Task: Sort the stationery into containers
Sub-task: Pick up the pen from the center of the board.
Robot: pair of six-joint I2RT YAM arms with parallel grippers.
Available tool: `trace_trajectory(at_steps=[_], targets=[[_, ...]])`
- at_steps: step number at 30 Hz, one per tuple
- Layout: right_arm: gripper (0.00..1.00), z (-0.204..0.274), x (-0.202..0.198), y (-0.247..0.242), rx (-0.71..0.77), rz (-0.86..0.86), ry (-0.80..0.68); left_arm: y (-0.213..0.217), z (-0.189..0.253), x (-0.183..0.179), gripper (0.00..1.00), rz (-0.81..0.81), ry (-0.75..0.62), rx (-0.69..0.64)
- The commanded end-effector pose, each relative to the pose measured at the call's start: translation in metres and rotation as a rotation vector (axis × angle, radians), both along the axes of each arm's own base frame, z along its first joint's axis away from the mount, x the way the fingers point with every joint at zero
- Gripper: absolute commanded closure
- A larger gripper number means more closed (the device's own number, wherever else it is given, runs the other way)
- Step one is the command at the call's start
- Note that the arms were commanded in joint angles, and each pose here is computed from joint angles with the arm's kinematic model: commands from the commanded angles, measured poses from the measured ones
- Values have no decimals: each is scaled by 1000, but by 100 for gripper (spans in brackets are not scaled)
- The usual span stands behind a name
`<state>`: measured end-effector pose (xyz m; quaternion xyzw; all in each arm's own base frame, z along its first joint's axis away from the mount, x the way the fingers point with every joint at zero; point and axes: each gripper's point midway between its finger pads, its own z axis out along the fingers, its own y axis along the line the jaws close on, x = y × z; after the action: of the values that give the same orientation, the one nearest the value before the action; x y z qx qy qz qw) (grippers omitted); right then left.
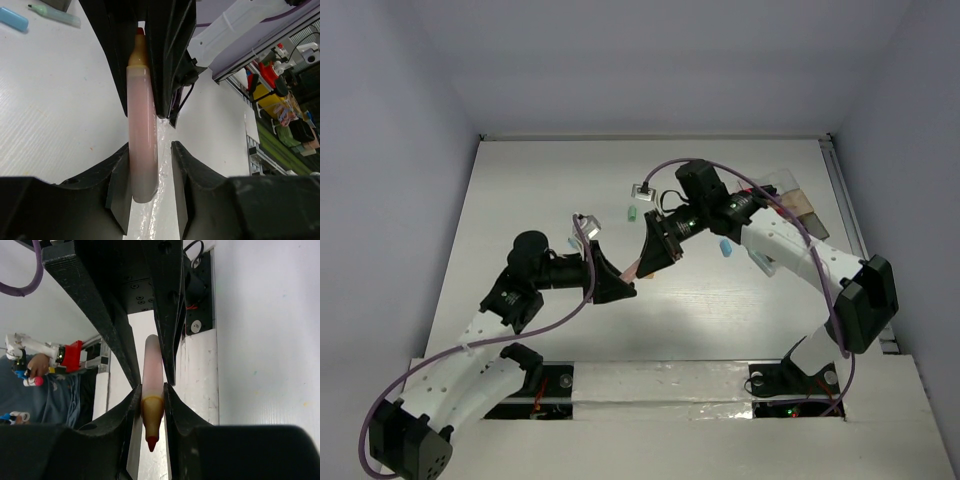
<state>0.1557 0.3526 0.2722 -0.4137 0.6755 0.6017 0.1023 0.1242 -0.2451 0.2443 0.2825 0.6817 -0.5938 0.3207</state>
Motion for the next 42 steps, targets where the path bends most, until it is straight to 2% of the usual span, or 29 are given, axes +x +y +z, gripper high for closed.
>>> trace_trajectory(at_steps=[1,7,10,11,13,17,19,20,21,23,24,26,29,32,34,37,38,41,42], targets=[[100,4,3,5,0,13,-66,-2,9,-3,71,-29,-60,-17],[100,-8,-4,9,-48,43,-84,-4,8,-3,75,-40,-56,-14],[100,-11,-2,9,-65,36,-89,-5,5,-2,83,-39,-47,-6],[100,-12,-1,9,-72,33,-89,-5,4,-1,91,-37,-42,-2],[100,-16,-2,11,-92,35,-99,-6,0,0,99,-31,-45,14],[98,-15,0,11,-96,24,-111,-5,-1,6,100,-6,-58,31],[85,-13,2,11,-91,12,-132,-5,-3,9,100,9,-61,42],[63,-11,2,11,-83,8,-145,-5,-2,11,100,22,-67,45],[54,-4,2,9,-71,-2,-168,-4,-3,17,100,53,-70,55],[40,2,7,8,-55,-41,-232,-2,-4,23,100,95,-73,70],[29,15,5,3,-23,-59,-280,-1,-5,30,100,139,-76,81],[22,18,17,-4,3,-119,-327,2,-2,37,100,186,-87,87],[22,31,23,-15,60,-200,-394,8,3,50,100,282,-107,95],[28,34,27,-24,110,-293,-463,18,9,63,100,381,-127,103],[39,30,35,-28,116,-365,-488,23,12,71,100,439,-135,109],[75,10,49,-34,93,-477,-507,32,18,81,100,517,-154,113],[90,2,55,-34,77,-501,-505,36,23,84,100,542,-165,108],[92,-28,62,-32,27,-529,-462,49,35,97,100,632,-197,103],[88,-44,65,-29,9,-530,-437,52,39,100,100,656,-206,102]])
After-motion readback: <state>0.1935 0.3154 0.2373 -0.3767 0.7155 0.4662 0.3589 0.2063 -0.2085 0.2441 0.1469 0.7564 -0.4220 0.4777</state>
